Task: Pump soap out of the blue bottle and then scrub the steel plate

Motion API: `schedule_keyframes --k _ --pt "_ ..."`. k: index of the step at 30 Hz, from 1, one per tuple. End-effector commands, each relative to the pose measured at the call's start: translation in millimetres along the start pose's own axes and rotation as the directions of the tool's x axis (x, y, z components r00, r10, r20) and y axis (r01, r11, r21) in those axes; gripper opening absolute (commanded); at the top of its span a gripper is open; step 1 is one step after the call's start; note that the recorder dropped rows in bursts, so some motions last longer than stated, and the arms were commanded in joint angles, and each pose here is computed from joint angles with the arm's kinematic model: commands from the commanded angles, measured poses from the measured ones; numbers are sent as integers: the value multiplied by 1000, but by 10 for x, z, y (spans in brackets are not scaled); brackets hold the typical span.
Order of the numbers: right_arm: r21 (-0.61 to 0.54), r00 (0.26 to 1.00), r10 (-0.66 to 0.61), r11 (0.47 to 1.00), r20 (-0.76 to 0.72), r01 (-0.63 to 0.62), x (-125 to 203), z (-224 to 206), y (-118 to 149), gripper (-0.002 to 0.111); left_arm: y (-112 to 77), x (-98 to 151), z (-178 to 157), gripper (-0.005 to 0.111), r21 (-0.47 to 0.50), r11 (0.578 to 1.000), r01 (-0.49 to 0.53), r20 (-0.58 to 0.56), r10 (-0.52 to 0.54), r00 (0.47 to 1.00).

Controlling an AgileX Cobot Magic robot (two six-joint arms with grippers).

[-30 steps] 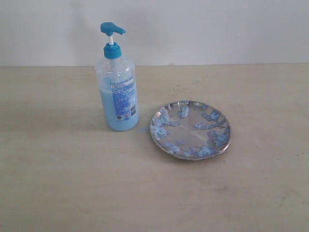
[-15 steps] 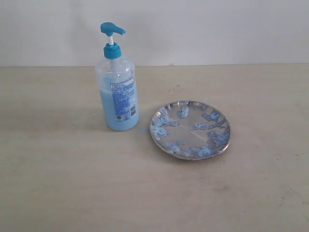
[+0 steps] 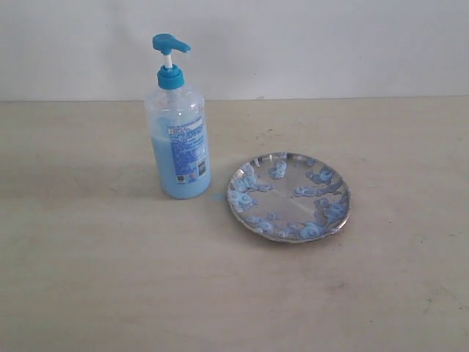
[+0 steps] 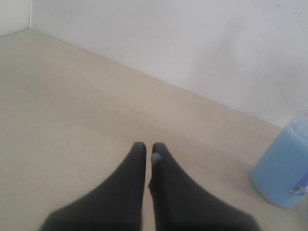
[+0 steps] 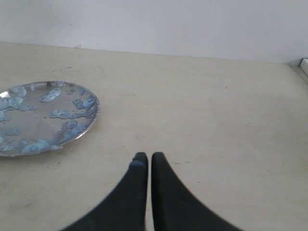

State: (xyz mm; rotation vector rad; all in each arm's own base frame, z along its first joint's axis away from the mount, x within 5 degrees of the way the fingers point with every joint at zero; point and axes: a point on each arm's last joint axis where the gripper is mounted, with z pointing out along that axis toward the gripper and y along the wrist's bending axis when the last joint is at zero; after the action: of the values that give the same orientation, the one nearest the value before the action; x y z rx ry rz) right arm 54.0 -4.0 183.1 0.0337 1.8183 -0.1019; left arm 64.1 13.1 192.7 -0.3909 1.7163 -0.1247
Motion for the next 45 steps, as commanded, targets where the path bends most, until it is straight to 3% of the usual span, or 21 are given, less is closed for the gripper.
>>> schedule_keyframes --k 1,2,4,5,6,8,11,12,14,18,36,45 --pt "3 1000 1 1000 13 -1 -10 -4 -2 0 33 32 4 4 -34 999 1 -28 -2 1000" --pt "3 1000 1 1000 13 -1 -10 -4 -2 0 19 48 1 4 -20 996 92 -42 -93 995" --pt "3 1000 1 1000 13 -1 -10 -4 -2 0 -79 87 -25 4 63 928 367 -108 -359 927" --pt "3 1000 1 1000 13 -1 -10 -4 -2 0 -101 106 -45 4 91 938 334 -127 -322 938" --pt "3 1000 1 1000 13 -1 -10 -4 -2 0 -87 129 -78 4 105 976 192 -117 -179 977" --pt "3 1000 1 1000 13 -1 -10 -4 -2 0 -80 130 -100 4 131 991 -25 -80 35 996" --pt "3 1000 1 1000 13 -1 -10 -4 -2 0 -86 128 -100 4 154 949 -273 -41 282 958" --pt "3 1000 1 1000 13 -1 -10 -4 -2 0 -84 129 -100 4 152 940 -307 -37 316 948" --pt "3 1000 1 1000 13 -1 -10 -4 -2 0 -70 130 -99 4 130 938 -321 -41 328 944" --pt "3 1000 1 1000 13 -1 -10 -4 -2 0 -59 166 -101 4 109 964 -241 -92 251 964" --pt "3 1000 1 1000 13 -1 -10 -4 -2 0 -52 160 -100 4 98 959 -266 -85 275 958" --pt "4 1000 1 1000 23 -1 -20 -4 -3 0 -25 151 -98 4 46 965 -258 -83 261 962"
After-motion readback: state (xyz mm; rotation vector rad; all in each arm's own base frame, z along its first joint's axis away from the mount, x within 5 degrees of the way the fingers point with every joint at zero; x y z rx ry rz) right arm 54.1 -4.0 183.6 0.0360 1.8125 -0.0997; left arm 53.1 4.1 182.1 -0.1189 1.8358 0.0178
